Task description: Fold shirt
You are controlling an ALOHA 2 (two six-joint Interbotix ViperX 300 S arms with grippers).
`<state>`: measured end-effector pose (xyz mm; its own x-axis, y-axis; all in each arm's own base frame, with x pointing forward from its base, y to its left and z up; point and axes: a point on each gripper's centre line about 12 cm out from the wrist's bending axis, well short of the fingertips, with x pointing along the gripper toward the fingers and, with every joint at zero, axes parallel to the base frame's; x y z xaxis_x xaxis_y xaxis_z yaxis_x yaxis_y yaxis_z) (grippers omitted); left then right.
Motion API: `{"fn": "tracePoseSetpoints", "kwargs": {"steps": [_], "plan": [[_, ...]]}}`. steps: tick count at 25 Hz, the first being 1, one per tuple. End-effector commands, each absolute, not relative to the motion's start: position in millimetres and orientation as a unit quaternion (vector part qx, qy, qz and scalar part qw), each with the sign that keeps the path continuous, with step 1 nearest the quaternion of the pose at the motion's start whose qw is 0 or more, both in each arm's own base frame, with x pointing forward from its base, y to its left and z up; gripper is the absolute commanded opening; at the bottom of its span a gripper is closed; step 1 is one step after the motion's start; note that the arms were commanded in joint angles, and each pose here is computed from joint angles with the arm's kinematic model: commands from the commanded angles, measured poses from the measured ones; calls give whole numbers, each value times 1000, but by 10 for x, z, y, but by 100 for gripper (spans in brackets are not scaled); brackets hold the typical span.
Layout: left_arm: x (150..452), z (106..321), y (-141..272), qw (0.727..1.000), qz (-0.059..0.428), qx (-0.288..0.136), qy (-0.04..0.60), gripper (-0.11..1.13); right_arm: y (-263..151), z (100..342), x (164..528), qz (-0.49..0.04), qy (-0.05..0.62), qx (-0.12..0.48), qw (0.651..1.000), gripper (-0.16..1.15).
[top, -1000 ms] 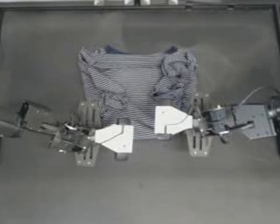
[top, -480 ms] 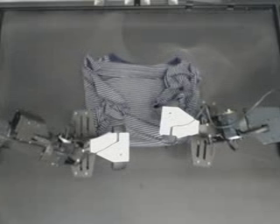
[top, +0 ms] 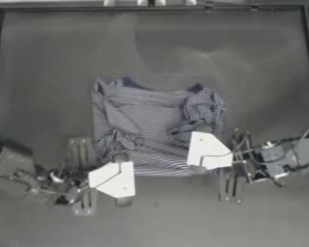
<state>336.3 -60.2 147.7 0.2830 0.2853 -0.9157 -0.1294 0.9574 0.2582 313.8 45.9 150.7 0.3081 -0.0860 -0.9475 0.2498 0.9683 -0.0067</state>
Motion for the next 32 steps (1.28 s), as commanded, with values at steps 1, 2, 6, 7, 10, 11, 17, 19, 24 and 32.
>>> {"fn": "tracePoseSetpoints", "kwargs": {"steps": [1, 2, 6, 7, 10, 11, 17, 19, 24, 32], "plan": [[3353, 1769, -755, 817, 137, 32, 559, 5, 563, 1664, 3122, -98, 560, 80, 819, 6], [3340, 1778, -805, 816, 138, 26, 561, 5, 601, 1679, 3113, -97, 558, 84, 820, 6], [3336, 1887, -984, 818, 134, 5, 560, 5, 730, 1775, 3088, -98, 552, 102, 822, 6], [3339, 1918, -1001, 817, 135, -4, 560, 5, 753, 1805, 3087, -99, 550, 107, 822, 6], [3363, 2020, -1052, 820, 131, -26, 557, 5, 797, 1909, 3083, -101, 542, 118, 826, 6], [3371, 2044, -1051, 821, 132, -30, 554, 5, 800, 1948, 3082, -101, 537, 122, 828, 6], [3404, 2231, -891, 830, 146, -61, 534, 5, 710, 2104, 3068, -114, 522, 138, 834, 6], [3395, 2276, -802, 832, 154, -70, 529, 5, 648, 2122, 3064, -123, 519, 145, 833, 6], [3385, 2315, -553, 828, 179, -87, 524, 5, 455, 2116, 3059, -144, 516, 155, 830, 6], [3371, 2293, -77, 817, 197, -101, 532, 5, 91, 2063, 2975, -187, 512, 175, 820, 6]]}}
